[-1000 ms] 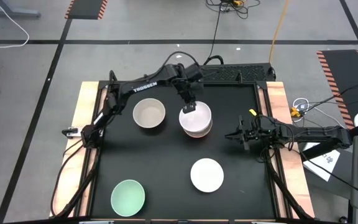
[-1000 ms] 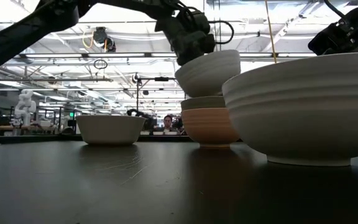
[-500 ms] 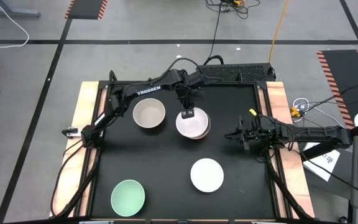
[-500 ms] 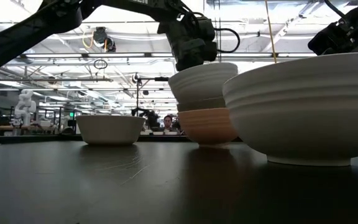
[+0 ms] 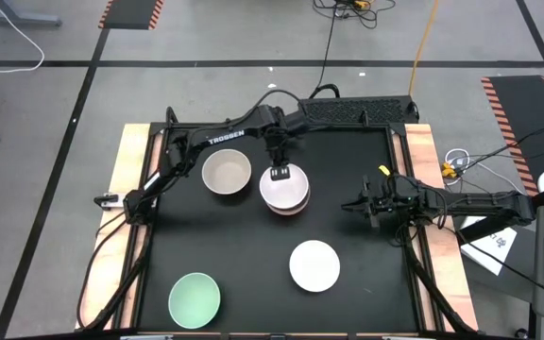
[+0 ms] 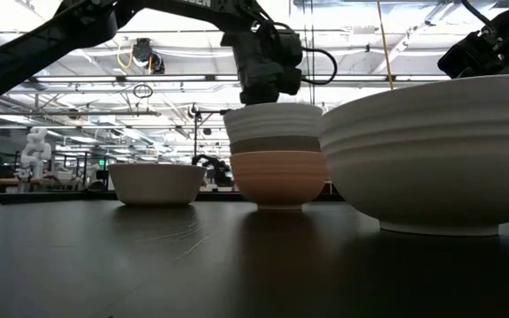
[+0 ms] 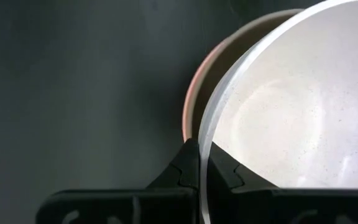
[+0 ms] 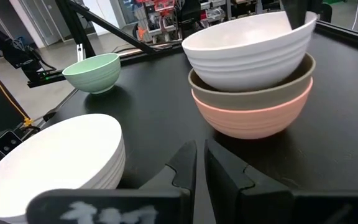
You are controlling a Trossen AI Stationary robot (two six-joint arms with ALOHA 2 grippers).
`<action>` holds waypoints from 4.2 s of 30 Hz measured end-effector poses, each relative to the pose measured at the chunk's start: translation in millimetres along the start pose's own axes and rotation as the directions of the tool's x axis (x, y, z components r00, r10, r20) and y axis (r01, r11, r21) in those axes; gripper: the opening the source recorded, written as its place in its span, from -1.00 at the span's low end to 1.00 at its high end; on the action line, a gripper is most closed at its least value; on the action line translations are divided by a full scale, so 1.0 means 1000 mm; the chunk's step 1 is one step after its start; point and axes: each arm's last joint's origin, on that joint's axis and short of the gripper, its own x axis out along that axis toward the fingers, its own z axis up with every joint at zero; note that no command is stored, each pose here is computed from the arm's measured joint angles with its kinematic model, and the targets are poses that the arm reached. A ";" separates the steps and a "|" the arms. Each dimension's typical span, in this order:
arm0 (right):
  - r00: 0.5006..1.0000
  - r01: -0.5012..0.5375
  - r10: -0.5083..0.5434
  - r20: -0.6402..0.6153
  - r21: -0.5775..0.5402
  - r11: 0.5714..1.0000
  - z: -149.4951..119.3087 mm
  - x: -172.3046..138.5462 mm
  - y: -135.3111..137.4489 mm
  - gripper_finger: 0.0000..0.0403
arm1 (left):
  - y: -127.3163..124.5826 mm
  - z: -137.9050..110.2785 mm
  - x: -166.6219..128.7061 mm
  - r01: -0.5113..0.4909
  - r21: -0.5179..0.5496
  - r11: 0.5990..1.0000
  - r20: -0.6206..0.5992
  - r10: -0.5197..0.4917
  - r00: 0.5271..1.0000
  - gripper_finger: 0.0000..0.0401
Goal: Nest bowls inside each other
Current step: Stack the left white bowl on top of the brown bowl
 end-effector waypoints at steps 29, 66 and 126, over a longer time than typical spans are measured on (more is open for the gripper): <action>1.000 0.001 -0.001 -0.007 -0.003 1.000 -0.001 0.000 0.000 -0.87 | 0.000 0.004 0.034 0.047 0.013 0.999 -0.055 -0.046 0.997 -0.99; 1.000 0.004 -0.004 -0.018 0.012 1.000 -0.002 0.000 0.000 -0.87 | -0.024 0.014 0.039 -0.097 0.009 0.995 -0.044 0.097 0.994 -0.99; 1.000 0.005 -0.004 -0.021 0.027 1.000 -0.002 0.000 0.000 -0.87 | -0.041 0.019 0.025 -0.093 0.079 0.992 0.021 0.092 0.996 0.21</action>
